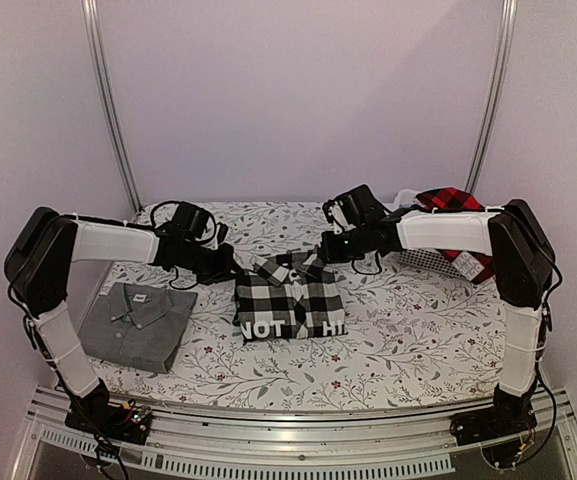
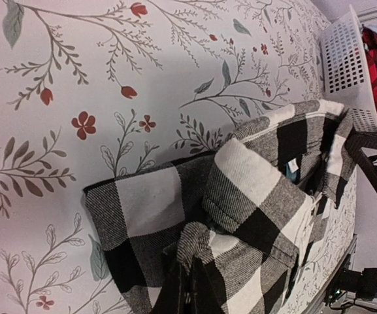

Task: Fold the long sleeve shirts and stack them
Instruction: Smooth out the square-folded shirt at the center of the board.

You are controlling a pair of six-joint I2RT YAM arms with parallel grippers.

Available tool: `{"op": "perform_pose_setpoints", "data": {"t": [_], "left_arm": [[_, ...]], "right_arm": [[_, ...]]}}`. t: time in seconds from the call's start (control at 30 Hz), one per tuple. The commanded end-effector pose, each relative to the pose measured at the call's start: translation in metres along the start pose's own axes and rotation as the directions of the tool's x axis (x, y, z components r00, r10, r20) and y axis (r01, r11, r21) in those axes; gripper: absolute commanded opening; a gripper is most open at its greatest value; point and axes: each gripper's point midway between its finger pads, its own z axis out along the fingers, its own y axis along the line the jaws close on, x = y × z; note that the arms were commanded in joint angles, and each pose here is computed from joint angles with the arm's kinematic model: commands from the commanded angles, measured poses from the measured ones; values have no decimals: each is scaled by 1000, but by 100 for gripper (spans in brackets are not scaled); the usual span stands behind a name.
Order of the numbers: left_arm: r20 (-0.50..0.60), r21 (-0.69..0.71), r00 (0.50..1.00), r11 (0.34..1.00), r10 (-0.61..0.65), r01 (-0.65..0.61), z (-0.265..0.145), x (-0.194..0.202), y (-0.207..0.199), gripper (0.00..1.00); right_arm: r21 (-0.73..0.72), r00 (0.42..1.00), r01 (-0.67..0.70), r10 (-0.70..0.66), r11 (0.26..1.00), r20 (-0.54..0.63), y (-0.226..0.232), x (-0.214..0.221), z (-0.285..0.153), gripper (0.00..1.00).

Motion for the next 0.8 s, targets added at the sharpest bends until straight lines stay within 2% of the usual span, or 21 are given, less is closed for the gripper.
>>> {"op": "perform_pose_setpoints", "data": {"t": [0.0, 0.13, 0.2, 0.27, 0.43, 0.53, 0.67, 0.77], "left_arm": [[44, -31, 999, 999, 32, -30, 7, -15, 16, 0], [42, -47, 999, 999, 7, -5, 22, -17, 36, 0], [36, -59, 999, 998, -7, 9, 29, -17, 46, 0], [28, -66, 999, 998, -19, 20, 34, -14, 52, 0], [25, -62, 999, 998, -19, 21, 42, -11, 57, 0], [22, -59, 999, 998, -23, 25, 43, -8, 59, 0], [23, -30, 999, 999, -24, 25, 41, -9, 52, 0], [50, -20, 999, 1000, -14, 15, 30, -19, 42, 4]], "right_arm": [[23, 999, -11, 9, 1000, 48, -5, -10, -3, 0], [35, 1000, -12, 11, 999, 21, -11, 0, 14, 0], [41, 1000, -12, 12, 999, 3, -13, 6, 22, 4], [44, 1000, -6, 6, 999, -7, -14, 8, 26, 12], [64, 1000, 21, -21, 998, -2, -13, -2, 16, 43], [97, 999, 28, -29, 995, 14, -15, -9, 3, 56], [113, 997, 30, -37, 993, 60, -6, -24, -25, 68], [98, 996, 50, -57, 994, 72, 9, -26, -37, 69]]}}
